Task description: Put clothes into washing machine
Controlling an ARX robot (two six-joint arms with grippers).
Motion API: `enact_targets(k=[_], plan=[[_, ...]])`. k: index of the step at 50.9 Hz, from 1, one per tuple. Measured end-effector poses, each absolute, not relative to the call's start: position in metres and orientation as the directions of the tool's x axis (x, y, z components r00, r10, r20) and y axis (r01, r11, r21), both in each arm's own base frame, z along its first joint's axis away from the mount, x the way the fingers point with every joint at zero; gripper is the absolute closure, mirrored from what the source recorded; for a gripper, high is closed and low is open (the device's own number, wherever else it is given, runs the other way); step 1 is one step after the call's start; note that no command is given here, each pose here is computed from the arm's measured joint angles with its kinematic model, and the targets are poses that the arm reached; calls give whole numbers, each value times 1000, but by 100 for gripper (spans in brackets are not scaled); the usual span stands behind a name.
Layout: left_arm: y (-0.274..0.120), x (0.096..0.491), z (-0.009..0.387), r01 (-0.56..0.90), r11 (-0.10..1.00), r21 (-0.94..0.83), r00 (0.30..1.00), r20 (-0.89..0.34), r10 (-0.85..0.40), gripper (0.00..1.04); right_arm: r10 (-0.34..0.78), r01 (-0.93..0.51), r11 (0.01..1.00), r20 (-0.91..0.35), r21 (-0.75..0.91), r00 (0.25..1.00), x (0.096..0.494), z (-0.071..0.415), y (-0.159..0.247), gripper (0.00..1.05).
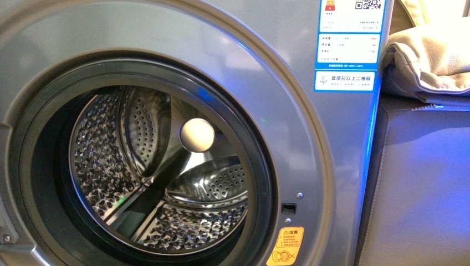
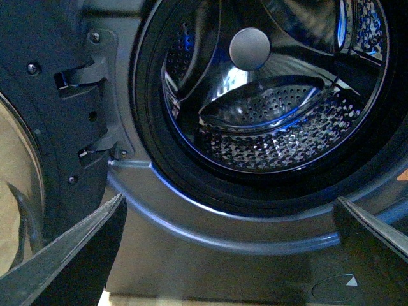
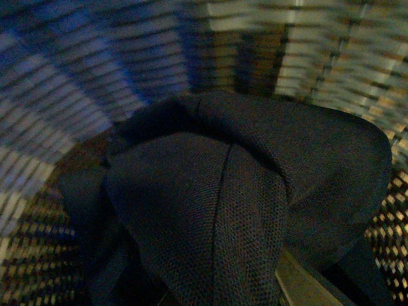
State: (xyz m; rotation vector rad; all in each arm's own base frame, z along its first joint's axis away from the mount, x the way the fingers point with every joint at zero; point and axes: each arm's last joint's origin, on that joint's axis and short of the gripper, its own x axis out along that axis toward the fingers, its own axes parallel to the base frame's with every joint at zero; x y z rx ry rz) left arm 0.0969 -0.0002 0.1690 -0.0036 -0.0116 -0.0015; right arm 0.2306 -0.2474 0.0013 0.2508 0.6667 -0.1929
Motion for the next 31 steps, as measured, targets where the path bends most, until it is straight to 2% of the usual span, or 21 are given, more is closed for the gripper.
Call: enact_targets(k=[14,31], plan=[[0,97,169,2,1000,-4,1000,12,-2,7,-113,165,981,-398,99,910,228,121,-246,98],[0,97,169,2,1000,-4,1000,12,-2,7,-65,64,998,-135,-15,989,222,251,-226,98]])
